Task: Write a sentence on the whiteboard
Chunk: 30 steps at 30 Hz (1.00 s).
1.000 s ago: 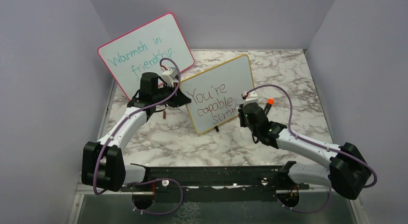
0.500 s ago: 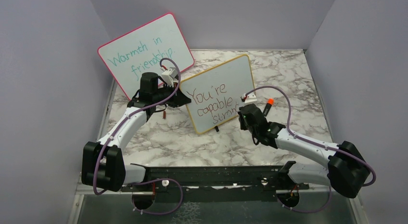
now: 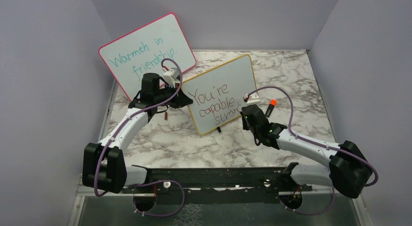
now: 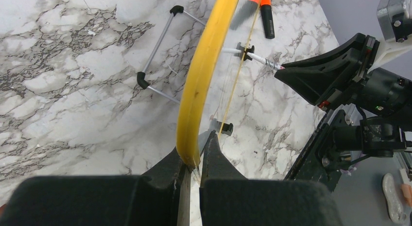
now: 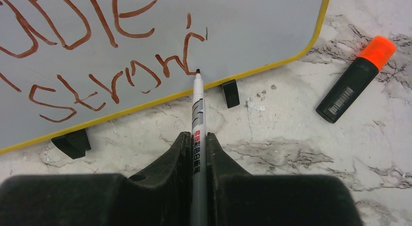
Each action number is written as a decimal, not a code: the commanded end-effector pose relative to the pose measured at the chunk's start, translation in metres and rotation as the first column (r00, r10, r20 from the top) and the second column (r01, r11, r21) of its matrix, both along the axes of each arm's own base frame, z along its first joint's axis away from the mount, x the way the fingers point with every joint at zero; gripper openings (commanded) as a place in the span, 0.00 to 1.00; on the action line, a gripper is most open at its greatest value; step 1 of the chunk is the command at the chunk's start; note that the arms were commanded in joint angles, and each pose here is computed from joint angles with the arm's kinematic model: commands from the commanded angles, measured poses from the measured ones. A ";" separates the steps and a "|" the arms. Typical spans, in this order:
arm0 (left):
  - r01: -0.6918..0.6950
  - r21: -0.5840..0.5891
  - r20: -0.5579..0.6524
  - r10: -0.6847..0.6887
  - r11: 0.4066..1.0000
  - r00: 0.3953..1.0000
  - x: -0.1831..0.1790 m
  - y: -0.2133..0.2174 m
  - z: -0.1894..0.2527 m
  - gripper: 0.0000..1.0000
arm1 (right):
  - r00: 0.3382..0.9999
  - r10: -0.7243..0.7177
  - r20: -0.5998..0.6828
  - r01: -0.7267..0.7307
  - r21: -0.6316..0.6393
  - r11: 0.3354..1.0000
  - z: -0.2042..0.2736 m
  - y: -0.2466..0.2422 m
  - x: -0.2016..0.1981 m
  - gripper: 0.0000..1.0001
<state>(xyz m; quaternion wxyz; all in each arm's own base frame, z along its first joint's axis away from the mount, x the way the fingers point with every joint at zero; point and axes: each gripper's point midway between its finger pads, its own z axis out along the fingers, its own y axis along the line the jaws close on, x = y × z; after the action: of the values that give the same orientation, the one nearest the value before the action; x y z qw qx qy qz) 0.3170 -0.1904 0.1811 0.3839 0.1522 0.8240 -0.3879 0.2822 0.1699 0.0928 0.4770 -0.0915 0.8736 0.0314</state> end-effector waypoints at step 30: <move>-0.168 0.309 -0.021 0.184 0.936 0.983 0.012 0.059 -0.062 0.00 | 0.986 -0.044 0.161 0.032 0.071 0.997 0.046 0.008 0.029 0.01</move>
<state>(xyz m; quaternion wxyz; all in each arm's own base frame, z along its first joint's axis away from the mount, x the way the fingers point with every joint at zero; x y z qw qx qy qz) 0.3174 -0.1898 0.1813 0.3844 0.1515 0.8241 -0.3875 0.2957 0.1727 0.1103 0.5128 -0.0897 0.8533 0.0285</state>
